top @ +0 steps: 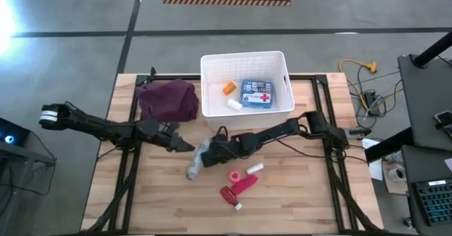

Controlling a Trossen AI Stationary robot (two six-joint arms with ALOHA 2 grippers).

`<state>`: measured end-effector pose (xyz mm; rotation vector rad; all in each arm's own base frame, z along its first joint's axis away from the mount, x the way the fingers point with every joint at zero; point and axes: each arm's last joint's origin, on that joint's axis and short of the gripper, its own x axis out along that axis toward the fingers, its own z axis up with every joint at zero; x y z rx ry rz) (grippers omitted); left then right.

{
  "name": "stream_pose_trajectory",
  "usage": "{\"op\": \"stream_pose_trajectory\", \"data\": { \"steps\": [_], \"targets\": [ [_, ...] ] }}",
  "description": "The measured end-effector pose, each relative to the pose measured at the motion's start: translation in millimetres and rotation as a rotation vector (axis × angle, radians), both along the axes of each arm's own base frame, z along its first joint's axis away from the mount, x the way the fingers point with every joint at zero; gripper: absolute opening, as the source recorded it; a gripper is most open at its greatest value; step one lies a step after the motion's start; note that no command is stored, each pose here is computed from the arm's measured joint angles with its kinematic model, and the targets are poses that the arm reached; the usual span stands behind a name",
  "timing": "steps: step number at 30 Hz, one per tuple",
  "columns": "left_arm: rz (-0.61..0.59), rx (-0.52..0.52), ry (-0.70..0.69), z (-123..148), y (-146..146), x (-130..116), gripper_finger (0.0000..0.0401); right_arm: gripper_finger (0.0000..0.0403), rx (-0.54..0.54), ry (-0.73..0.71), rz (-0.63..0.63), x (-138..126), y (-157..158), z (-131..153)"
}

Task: Pick & place medical supplies in basket/bin
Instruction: Put the white mailer bag into the white bin

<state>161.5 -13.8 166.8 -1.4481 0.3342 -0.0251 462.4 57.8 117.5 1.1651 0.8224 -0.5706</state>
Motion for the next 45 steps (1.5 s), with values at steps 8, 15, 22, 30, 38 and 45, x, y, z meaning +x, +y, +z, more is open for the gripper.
{"op": "stream_pose_trajectory", "data": {
  "steps": [8,15,22,30,38,45],
  "targets": [
    [-0.035,0.106,0.224,-6,-1,15,0.0165,0.0191,-0.074,0.011,0.056,-5,3,11],
    [-0.094,0.144,0.229,4,-3,31,0.0165,0.0191,-0.092,0.039,0.073,-9,3,13],
    [-0.108,0.297,0.291,37,-2,29,0.0165,0.0192,-0.091,0.039,0.082,-9,4,14],
    [-0.207,0.351,0.383,52,-14,29,0.0181,0.0191,-0.118,0.012,0.080,-8,-3,22],
    [-0.262,0.367,0.412,54,-24,34,0.0282,0.0191,-0.129,-0.004,0.076,-6,-10,24],
    [-0.288,0.377,0.515,36,-29,49,0.0307,0.0184,-0.130,-0.015,0.098,-5,-9,25]
  ]
}}
